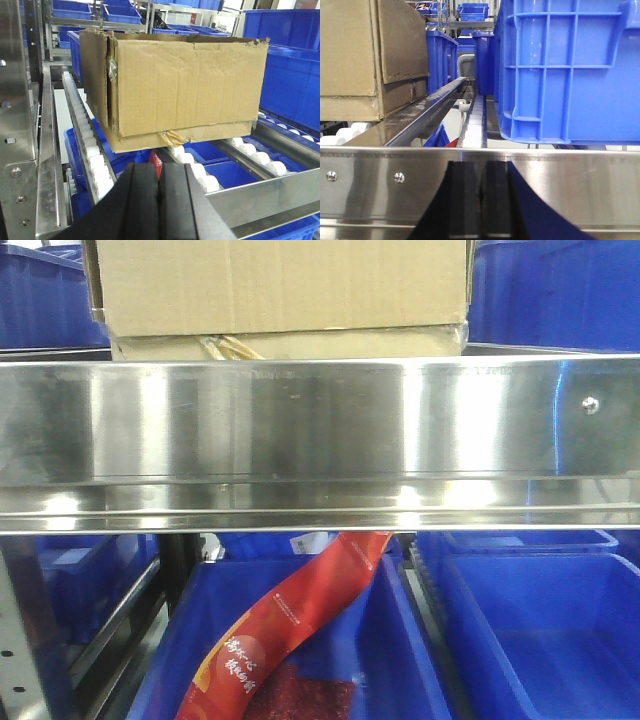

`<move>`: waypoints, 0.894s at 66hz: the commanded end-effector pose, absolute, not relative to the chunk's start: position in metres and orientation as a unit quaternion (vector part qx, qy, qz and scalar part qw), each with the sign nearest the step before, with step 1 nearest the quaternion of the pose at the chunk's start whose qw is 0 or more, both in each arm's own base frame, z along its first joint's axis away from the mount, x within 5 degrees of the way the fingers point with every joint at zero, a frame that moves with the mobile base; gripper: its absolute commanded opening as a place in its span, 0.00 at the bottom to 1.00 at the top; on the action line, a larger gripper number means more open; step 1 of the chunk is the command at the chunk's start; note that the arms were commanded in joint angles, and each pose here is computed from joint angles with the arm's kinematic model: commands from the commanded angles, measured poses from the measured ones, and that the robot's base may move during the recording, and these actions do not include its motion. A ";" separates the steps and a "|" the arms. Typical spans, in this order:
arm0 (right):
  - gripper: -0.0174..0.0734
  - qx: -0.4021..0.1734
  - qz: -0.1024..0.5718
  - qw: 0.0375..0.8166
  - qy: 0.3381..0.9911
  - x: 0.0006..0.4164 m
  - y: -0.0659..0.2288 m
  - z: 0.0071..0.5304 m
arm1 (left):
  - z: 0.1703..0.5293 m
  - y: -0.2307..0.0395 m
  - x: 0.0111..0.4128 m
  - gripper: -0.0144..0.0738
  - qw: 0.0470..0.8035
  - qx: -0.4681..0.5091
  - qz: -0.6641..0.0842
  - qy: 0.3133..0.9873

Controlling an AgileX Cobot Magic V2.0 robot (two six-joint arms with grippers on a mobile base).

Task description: Stack two boxes on right shelf middle

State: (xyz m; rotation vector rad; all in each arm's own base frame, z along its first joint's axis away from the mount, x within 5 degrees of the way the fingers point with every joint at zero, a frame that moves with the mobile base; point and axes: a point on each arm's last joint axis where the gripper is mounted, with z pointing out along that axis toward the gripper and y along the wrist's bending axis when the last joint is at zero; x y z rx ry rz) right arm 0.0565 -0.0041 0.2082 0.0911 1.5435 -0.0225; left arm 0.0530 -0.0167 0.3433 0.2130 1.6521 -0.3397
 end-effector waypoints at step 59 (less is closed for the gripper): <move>0.01 0.042 -0.012 0.725 0.688 0.056 -0.004 0.210 | 0.254 -0.007 0.051 0.06 0.745 0.076 -0.025 0.662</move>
